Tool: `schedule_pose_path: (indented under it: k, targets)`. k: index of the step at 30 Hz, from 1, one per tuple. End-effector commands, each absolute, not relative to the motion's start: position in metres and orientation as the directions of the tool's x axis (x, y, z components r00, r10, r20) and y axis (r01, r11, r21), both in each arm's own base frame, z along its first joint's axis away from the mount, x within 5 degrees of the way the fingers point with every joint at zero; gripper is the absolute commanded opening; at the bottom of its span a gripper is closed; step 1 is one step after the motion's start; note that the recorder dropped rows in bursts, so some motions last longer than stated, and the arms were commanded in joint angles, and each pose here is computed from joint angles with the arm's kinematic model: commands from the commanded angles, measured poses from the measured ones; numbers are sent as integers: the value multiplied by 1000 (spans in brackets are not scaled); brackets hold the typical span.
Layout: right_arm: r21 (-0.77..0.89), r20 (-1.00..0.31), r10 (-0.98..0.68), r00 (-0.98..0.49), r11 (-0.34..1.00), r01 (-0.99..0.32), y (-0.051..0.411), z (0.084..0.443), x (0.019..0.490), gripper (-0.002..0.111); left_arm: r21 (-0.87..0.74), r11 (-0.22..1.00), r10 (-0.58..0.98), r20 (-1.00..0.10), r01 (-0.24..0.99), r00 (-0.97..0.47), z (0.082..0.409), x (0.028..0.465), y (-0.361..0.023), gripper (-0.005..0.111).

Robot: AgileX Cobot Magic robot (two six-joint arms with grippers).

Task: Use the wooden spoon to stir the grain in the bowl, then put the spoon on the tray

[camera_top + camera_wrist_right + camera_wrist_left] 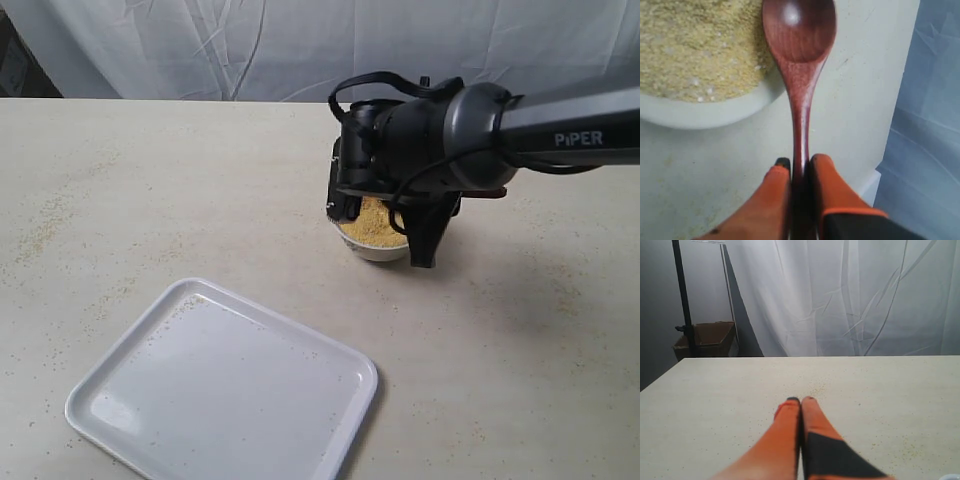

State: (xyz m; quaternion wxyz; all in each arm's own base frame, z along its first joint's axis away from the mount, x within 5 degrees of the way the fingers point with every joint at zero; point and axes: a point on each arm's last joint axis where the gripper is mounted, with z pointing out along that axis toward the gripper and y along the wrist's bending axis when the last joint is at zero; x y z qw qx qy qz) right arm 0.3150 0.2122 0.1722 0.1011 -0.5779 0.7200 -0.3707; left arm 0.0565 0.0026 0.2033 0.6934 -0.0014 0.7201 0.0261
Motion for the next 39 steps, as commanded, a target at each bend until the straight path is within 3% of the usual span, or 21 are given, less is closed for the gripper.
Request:
schedule_pose_path:
  k: [1,27,34,39]
  targets:
    - [-643,298,-905,-305,46,-764,213,164,318,0,29,999,28,-999,-34,-39,202,56,2,0]
    - [-607,389,-885,-255,-39,-794,228,161,298,0,31,999,29,-999,-34,-40,202,56,2,0]
    - [-631,324,-915,-242,-19,-775,229,180,297,0,29,999,28,-999,-34,-39,202,56,2,0]
    - [-622,385,-889,-250,-50,-781,223,189,295,0,31,999,29,-999,-34,-40,202,56,2,0]
